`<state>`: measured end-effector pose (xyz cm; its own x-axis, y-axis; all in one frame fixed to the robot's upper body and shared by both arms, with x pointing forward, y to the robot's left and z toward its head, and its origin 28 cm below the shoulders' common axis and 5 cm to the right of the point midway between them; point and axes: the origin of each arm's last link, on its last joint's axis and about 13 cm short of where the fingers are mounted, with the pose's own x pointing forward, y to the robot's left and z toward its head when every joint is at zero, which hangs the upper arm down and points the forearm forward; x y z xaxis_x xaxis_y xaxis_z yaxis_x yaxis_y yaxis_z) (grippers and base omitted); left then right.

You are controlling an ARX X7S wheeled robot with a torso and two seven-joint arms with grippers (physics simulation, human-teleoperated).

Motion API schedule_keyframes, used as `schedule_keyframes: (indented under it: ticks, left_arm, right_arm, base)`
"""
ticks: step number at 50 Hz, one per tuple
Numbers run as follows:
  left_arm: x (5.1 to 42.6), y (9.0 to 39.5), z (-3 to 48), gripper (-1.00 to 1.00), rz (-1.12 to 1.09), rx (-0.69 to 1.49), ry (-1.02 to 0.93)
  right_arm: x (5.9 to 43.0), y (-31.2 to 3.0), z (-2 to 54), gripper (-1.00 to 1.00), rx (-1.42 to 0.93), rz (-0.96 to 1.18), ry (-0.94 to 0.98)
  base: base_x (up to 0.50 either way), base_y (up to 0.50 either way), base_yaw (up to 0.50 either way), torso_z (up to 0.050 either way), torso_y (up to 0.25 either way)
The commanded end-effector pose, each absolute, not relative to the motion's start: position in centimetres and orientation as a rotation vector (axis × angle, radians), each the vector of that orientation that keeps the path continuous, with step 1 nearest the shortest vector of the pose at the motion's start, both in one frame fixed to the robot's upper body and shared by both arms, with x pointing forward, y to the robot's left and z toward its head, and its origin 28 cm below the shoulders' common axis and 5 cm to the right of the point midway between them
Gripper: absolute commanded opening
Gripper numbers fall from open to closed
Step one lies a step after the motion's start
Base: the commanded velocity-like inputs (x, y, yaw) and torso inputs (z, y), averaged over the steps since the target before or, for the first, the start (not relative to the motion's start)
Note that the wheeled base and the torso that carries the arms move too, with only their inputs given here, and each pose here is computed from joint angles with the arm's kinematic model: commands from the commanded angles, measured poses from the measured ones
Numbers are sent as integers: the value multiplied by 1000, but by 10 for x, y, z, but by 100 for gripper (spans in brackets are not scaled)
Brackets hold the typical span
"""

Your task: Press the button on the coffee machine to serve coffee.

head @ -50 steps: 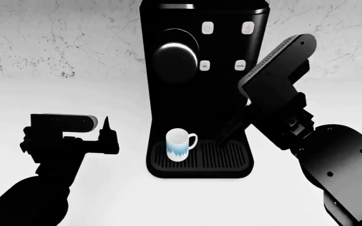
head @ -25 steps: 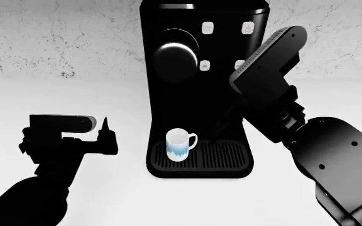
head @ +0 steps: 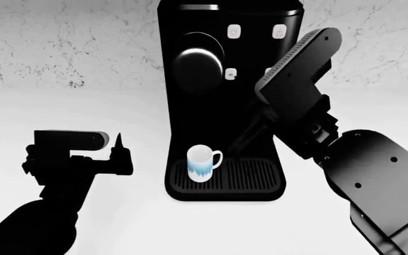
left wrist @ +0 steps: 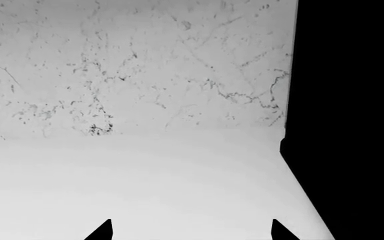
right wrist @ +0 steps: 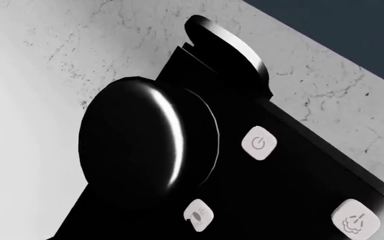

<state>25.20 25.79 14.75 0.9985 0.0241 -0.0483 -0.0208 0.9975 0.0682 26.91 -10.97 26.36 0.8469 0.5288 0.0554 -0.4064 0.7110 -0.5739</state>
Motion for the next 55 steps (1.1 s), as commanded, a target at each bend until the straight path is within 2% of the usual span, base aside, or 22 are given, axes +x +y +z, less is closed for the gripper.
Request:
schedule_keyframes:
  ticks: [1, 55]
  left_arm:
    - [253, 257, 147, 100, 22, 67, 51]
    - [253, 256, 145, 100, 28, 61, 54]
  right_arm:
    - [270, -110, 265, -100, -585, 500, -234]
    - [301, -107, 261, -100, -603, 515, -188]
  base:
    - [0, 0, 0, 0, 0]
    - [0, 0, 0, 0, 0]
